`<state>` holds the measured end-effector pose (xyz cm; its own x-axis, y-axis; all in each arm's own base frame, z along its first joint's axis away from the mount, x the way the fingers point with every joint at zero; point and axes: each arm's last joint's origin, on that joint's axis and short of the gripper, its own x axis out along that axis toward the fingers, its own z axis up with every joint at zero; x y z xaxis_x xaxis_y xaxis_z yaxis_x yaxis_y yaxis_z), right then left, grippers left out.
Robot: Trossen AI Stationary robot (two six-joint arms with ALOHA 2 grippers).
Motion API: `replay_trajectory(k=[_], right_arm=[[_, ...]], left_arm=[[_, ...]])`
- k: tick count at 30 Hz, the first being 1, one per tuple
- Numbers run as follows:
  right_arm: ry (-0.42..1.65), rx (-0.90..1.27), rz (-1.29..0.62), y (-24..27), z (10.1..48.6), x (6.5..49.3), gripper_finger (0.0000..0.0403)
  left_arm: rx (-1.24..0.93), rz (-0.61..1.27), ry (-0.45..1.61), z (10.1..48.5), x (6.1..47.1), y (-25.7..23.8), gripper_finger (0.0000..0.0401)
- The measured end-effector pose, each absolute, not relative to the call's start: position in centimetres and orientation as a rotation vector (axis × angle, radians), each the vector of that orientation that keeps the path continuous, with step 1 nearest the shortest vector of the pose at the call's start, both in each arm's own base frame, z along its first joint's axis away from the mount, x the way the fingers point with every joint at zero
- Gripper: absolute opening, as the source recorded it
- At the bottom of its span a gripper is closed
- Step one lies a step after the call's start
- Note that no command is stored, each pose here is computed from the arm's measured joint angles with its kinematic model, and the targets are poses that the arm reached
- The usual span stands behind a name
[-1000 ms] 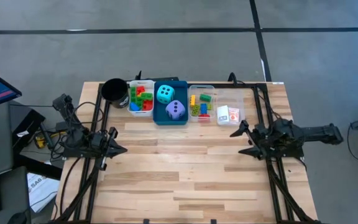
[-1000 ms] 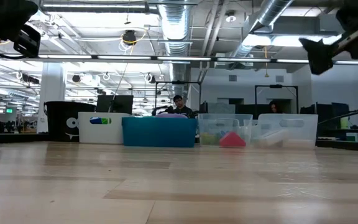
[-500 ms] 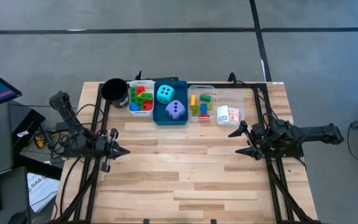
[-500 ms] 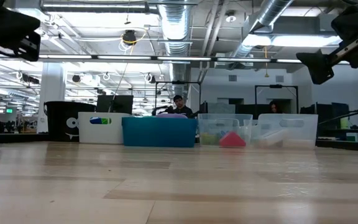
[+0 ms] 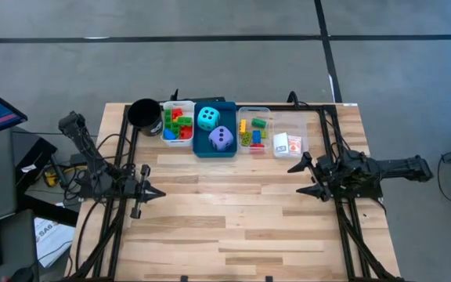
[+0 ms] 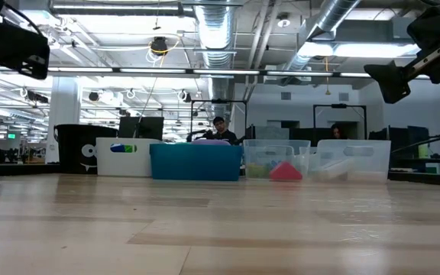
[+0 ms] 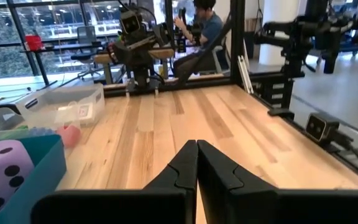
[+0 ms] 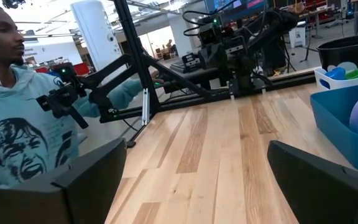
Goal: Pick & Place Toys
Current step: Return to Home Position
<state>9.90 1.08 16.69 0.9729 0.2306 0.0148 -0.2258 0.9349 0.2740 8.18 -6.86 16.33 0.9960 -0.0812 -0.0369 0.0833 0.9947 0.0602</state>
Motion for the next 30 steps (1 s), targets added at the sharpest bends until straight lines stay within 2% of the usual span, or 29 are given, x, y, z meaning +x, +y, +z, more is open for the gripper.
replay_trajectory(k=[30], right_arm=[[0.018,0.278,0.234,1.08,16.69,9.9,0.0384]], left_arm=[[0.087,-0.083,0.056,16.05,8.29,-7.01,0.0]])
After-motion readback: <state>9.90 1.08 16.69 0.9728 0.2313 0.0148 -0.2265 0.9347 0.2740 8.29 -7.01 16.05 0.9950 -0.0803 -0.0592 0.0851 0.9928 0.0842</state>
